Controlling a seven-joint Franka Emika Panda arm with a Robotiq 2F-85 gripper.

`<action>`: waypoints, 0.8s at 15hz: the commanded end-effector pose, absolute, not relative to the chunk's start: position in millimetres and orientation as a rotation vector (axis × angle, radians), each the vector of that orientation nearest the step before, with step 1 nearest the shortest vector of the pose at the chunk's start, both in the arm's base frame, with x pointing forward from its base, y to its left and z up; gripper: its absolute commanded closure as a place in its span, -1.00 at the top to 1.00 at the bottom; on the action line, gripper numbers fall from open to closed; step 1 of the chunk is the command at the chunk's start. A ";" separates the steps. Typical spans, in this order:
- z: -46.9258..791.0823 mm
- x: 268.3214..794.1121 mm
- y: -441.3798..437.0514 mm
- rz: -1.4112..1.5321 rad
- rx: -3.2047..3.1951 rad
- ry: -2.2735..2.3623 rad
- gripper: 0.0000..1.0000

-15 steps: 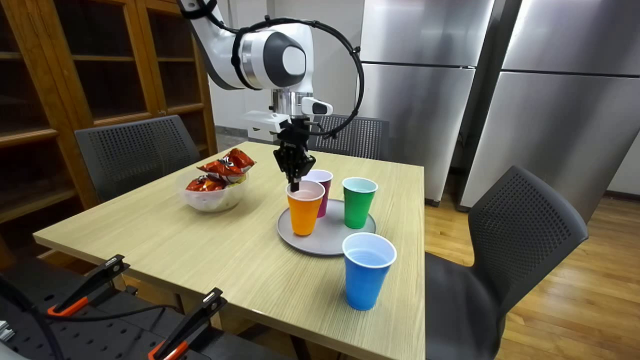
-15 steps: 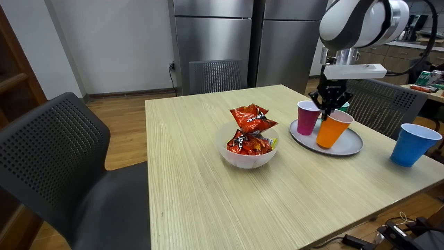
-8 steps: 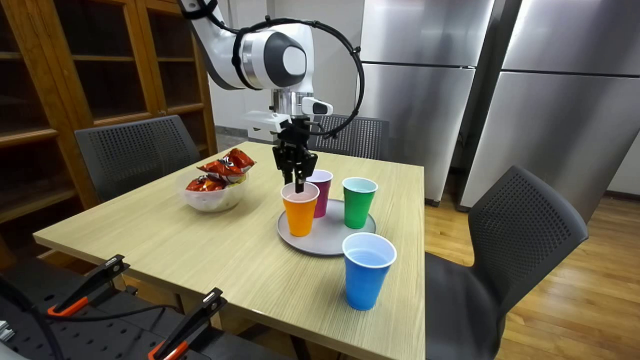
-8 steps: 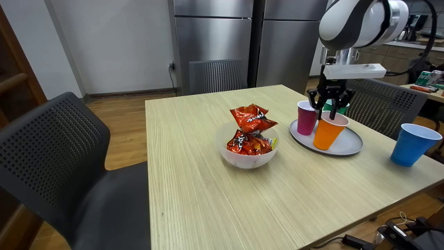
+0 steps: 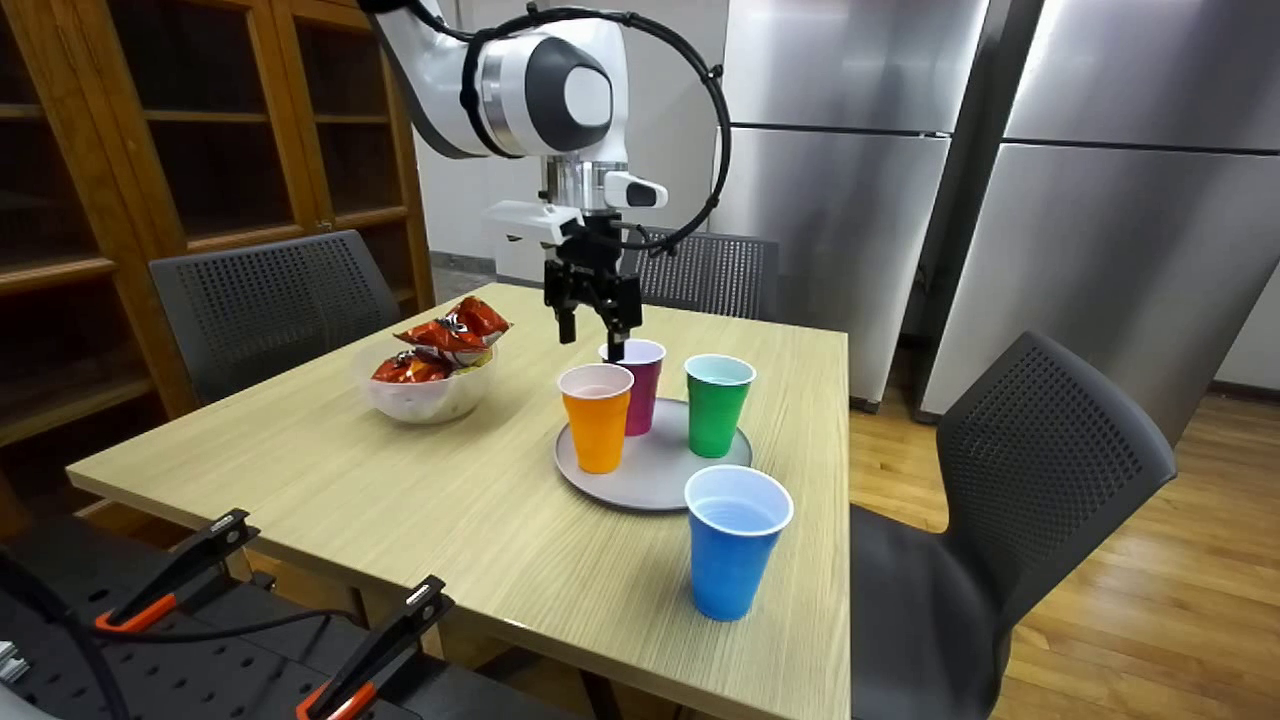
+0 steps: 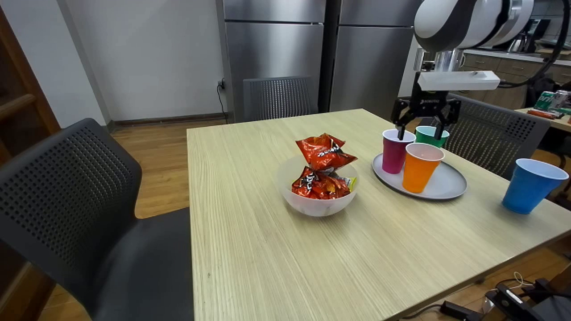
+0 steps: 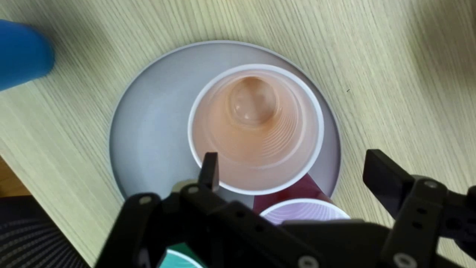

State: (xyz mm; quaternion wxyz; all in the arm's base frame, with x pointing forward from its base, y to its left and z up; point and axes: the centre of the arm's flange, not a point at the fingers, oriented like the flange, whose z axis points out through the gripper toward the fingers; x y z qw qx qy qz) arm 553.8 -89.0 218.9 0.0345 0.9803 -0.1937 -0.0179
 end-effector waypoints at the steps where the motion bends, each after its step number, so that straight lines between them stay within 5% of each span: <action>1: 250.1 535.6 -90.3 -0.005 3.043 -0.628 1.00; 12: 280.6 492.1 -134.9 0.085 3.040 -0.886 1.00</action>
